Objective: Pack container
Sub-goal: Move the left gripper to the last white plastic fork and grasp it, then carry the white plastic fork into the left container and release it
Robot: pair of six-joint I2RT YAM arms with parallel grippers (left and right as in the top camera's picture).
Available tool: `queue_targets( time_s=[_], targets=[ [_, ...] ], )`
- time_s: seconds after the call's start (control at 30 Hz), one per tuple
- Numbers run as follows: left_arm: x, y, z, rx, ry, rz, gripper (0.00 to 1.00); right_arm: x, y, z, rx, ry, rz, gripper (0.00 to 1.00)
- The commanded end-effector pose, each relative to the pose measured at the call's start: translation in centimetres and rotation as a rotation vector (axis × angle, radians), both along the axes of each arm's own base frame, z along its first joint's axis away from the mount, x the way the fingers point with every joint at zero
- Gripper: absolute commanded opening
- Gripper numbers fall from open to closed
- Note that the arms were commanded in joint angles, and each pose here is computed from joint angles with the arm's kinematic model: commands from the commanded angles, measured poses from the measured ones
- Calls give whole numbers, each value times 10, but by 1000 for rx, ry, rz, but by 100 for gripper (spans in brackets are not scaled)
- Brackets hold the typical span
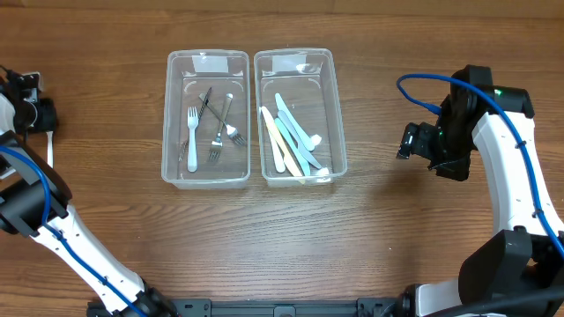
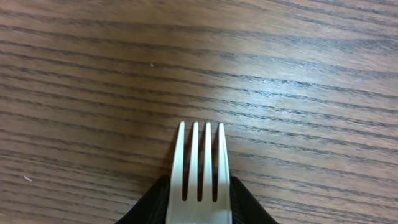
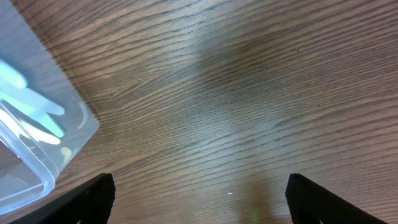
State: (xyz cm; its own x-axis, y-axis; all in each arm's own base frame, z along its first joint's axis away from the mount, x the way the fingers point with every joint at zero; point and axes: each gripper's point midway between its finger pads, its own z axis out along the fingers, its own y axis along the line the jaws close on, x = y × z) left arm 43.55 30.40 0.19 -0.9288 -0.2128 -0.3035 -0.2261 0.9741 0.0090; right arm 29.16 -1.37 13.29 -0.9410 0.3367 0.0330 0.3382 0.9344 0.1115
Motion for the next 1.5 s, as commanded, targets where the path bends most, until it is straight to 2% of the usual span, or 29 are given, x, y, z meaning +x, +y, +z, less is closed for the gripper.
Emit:
queue_targets(
  time_s=[0.0,0.13,0.23,0.43,0.6,0.67,0.73,0.83,0.93,1.17,1.33,1.43,1.47],
  targets=[
    [-14,-3,-29,-6,92,23,23,1,-1,4,-10,-17,7,90],
    [-11,-4,-13,1,68,29,11,4,-1,4,-12,-29,8,90],
    [-6,-7,13,12,30,46,8,9,-1,4,-14,-51,7,91],
    [14,-50,132,39,-158,4,4,24,-3,5,-23,-113,22,94],
    [23,-127,239,109,-334,-120,4,28,-4,5,-25,-132,37,95],
    [24,-170,271,122,-392,-191,4,27,-3,5,-25,-129,36,95],
    [22,-238,297,91,-439,-298,4,26,-3,5,-24,-124,36,95],
    [17,-298,287,55,-386,-365,4,25,-3,5,-23,-120,36,95],
    [18,-340,253,-4,-309,-396,4,25,-3,5,-20,-118,36,95],
    [13,-392,125,-103,11,-399,4,24,-2,5,-20,-116,36,95],
    [8,-409,79,-146,121,-420,5,24,-2,5,-19,-116,36,95],
    [9,-409,77,-145,123,-420,16,25,-3,5,-20,-117,36,95],
    [9,-409,78,-145,120,-420,24,25,-3,5,-20,-117,36,95]
  ],
)
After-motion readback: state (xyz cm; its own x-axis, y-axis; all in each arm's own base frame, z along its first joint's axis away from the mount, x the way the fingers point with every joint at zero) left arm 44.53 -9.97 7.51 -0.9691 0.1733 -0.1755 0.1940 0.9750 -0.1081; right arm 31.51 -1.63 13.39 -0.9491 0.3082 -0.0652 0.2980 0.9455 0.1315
